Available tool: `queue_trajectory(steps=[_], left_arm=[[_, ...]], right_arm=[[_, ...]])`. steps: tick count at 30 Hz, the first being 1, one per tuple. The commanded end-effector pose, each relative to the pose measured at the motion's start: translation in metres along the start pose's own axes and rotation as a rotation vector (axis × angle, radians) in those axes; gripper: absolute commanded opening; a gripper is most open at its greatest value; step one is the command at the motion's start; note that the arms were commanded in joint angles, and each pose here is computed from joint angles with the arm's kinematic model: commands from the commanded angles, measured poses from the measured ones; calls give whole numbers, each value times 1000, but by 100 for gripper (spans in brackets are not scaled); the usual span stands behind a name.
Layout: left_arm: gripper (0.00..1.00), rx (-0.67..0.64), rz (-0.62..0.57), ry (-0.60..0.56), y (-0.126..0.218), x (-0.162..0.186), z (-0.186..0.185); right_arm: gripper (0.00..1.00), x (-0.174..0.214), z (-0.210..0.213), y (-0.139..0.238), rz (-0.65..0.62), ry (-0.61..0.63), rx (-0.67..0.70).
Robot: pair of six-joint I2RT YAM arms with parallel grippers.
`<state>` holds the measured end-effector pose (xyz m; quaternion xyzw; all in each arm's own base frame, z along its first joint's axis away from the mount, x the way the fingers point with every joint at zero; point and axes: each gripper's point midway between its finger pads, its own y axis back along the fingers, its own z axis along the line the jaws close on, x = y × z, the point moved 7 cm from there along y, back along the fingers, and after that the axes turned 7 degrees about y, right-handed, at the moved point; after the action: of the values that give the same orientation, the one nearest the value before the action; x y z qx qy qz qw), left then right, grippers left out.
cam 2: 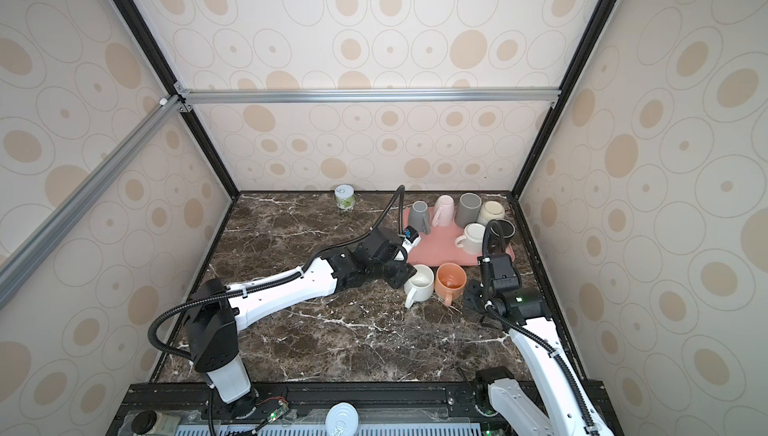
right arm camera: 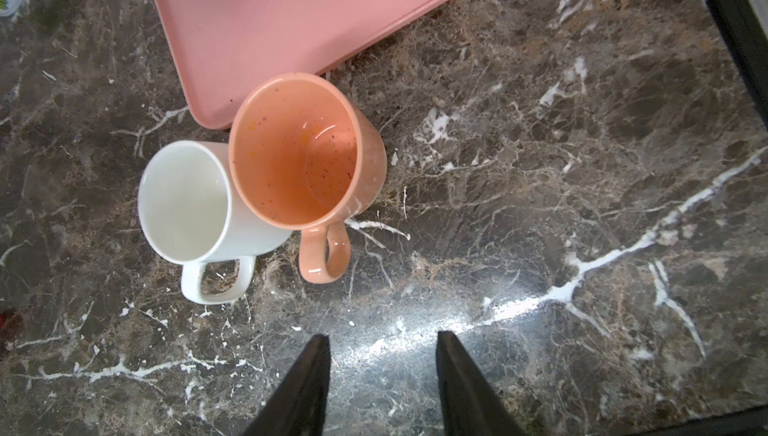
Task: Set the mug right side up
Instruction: 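Move both grippers back over the tray of upside-down mugs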
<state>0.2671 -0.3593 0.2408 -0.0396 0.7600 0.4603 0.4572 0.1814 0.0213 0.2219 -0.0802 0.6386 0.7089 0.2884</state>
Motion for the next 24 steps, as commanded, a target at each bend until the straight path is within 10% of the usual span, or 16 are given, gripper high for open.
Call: queue_trajectory(steps=[1,12,24], left_arm=[[55,-39,-92,79,24,-21,27],[57,54,-246,200,-1,-63,51],[57,-55,-299,22,-58,-95,72]], right_arm=[[45,-12,5,0,-27,3,-16],[46,-68,24,-12,14,87,72],[48,-125,30,-79,92,72,122]])
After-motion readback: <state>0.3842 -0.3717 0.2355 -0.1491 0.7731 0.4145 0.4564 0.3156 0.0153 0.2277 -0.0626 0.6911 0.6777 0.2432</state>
